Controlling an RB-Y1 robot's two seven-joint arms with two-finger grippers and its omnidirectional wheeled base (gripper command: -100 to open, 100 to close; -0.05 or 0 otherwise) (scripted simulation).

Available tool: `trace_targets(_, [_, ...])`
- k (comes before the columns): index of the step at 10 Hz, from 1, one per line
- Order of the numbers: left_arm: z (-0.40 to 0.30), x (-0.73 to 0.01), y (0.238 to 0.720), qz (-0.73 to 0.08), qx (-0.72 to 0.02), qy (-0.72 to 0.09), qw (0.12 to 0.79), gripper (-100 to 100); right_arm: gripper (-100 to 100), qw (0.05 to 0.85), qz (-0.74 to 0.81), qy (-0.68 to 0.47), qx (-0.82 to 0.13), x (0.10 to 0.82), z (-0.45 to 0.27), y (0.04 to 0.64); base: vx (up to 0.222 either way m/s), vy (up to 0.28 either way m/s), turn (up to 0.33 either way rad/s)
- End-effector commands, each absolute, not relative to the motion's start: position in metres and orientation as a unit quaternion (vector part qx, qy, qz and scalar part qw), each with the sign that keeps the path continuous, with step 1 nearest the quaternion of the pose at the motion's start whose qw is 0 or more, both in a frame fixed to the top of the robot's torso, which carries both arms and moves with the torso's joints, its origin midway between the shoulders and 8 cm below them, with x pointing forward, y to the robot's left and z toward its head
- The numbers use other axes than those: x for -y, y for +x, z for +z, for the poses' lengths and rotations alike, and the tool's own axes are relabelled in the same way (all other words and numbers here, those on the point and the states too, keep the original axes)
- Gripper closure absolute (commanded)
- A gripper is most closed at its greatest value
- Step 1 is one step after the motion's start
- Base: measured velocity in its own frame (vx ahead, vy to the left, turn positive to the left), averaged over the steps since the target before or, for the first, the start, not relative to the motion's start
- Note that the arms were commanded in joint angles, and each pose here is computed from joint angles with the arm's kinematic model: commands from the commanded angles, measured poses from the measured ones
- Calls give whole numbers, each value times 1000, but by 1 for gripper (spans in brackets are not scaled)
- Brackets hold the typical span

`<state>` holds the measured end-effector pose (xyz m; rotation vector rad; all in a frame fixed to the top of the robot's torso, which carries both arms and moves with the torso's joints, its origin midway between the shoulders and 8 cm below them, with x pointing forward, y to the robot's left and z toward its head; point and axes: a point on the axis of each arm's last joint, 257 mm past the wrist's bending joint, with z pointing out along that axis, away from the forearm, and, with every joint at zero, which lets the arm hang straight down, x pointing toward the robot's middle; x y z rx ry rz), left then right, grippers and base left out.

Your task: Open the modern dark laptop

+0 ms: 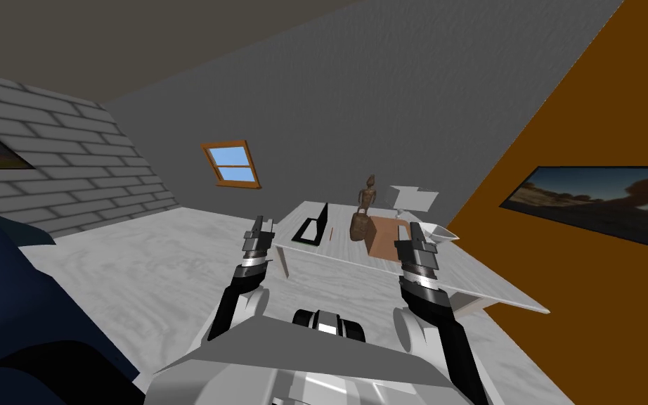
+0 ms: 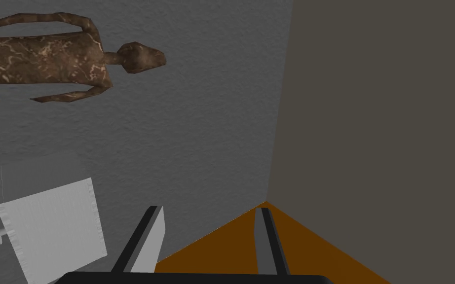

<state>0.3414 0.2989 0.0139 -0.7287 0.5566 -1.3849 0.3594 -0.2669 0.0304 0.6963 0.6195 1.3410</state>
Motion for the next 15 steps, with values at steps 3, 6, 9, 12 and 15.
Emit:
trace_targets(3, [9, -295, 347, -608, -283, -313, 673, -100, 0, 685, 598, 311, -277, 267, 30, 359, 12, -17, -21])
trace_targets(6, [-7, -296, 357, -582, -330, -321, 670, -100, 0, 685, 598, 311, -277, 267, 30, 359, 39, -58, -55])
trace_targets(9, [-18, -299, 363, -564, -355, -330, 668, -100, 0, 685, 598, 311, -277, 267, 30, 359, 36, -63, -46])
trace_targets(12, [-30, -303, 368, -545, -380, -339, 666, -100, 0, 685, 598, 311, -277, 267, 30, 359, 31, -39, -39])
trace_targets(15, [-44, -308, 374, -521, -410, -348, 663, -100, 0, 685, 598, 311, -277, 267, 30, 359, 32, -46, -42])
